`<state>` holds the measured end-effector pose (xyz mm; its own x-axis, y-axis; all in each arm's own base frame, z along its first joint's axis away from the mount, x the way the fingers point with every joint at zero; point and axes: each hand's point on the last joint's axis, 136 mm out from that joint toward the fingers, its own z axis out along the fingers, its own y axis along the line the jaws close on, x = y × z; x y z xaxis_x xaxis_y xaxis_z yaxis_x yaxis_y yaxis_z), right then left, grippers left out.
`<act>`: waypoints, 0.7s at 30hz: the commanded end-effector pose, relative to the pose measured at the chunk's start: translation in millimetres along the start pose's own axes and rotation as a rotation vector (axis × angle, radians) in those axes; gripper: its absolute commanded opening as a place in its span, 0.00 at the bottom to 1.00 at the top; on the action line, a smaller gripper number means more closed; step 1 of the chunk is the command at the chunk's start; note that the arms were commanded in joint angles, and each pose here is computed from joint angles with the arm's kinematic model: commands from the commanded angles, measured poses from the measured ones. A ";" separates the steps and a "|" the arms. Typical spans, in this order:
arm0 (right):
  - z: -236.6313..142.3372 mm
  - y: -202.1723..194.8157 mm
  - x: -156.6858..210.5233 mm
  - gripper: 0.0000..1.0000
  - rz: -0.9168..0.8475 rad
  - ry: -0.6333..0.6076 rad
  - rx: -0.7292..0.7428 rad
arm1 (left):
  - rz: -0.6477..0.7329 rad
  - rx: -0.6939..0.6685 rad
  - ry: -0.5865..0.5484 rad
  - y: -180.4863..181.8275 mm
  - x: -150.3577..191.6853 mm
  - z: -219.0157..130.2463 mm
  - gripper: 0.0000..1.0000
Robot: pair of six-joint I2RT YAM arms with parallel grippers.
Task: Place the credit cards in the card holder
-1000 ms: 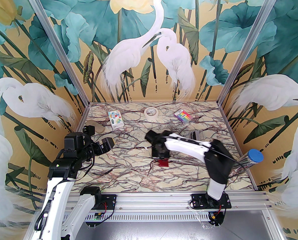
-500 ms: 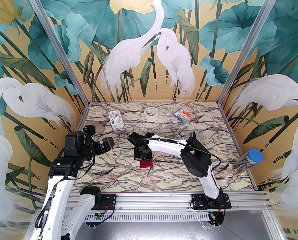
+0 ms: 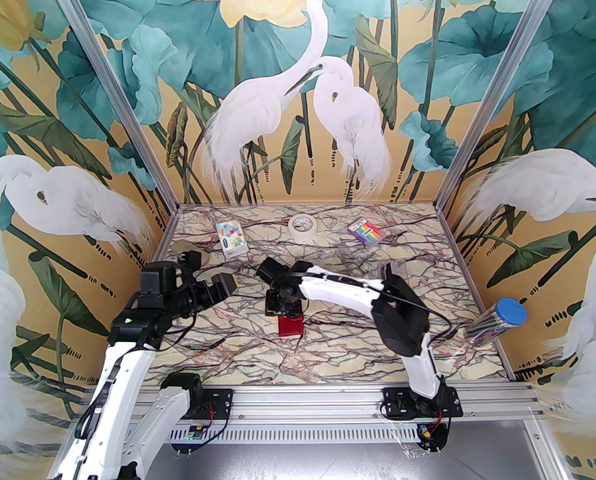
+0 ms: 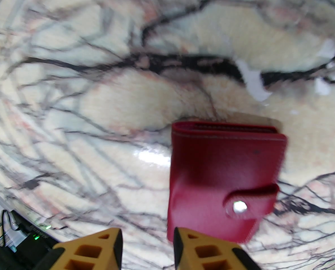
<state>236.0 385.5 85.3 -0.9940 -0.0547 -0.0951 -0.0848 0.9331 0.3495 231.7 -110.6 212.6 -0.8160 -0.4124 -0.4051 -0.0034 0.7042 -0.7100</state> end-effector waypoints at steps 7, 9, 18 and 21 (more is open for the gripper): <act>-9.9 -57.5 -16.2 0.34 0.044 -0.020 0.021 | -0.030 0.015 0.150 -2.6 49.4 53.7 0.74; -6.1 -60.7 -18.4 0.32 0.042 -0.010 0.022 | -0.028 -0.010 0.187 3.7 62.6 65.4 0.72; 10.5 -52.6 -26.5 0.29 0.025 0.028 -0.013 | -0.059 -0.021 0.289 26.4 98.8 94.5 0.63; 16.5 -51.2 -27.3 0.29 0.024 0.041 -0.018 | -0.060 -0.020 0.305 29.7 103.4 99.8 0.61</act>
<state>261.9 334.9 53.6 -0.9989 -0.0236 -0.0415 -0.0363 0.9405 0.3379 197.9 -183.4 90.4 -0.9544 -0.2599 -0.1466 -0.0885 0.7158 -0.6927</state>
